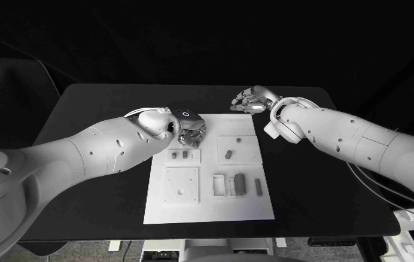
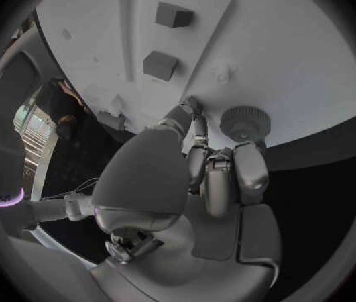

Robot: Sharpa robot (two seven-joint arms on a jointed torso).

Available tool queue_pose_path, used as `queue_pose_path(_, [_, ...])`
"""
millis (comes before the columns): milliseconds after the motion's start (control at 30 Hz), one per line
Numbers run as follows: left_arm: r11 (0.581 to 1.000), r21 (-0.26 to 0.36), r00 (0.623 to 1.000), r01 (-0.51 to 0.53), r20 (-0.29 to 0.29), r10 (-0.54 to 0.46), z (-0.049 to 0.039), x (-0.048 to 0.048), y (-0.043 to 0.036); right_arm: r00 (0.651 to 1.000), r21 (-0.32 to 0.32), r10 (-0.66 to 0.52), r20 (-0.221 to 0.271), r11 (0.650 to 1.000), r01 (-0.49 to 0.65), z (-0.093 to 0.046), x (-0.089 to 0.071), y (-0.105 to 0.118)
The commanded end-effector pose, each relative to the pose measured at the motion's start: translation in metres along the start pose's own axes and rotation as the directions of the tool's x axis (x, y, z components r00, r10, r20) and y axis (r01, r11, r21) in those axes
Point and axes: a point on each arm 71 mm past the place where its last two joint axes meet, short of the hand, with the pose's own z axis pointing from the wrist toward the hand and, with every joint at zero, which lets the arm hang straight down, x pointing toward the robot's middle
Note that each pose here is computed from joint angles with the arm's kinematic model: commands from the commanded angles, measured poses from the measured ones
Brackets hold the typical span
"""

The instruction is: Assemble the parts on the task board

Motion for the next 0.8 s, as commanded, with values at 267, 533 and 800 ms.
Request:
queue_pose_path(267, [1.000, 0.006, 1.000, -0.002, -0.024, 0.002, 0.0010, 0.0019, -0.0017, 1.000, -0.009, 0.000, -0.012, 1.000, 0.000, 0.0001, 0.0016, 0.0015])
queue_pose_path(533, [1.000, 0.010, 1.000, 0.003, -0.005, -0.003, -0.0006, 0.0014, 0.0004, 1.000, -0.009, 0.000, -0.011, 1.000, 0.000, 0.0001, 0.0016, 0.0014])
queue_pose_path(800, [1.000, 0.006, 1.000, 0.012, 0.008, -0.012, -0.0041, 0.0020, 0.0036, 1.000, -0.008, -0.001, -0.009, 1.000, 0.001, -0.0002, 0.0009, 0.0008])
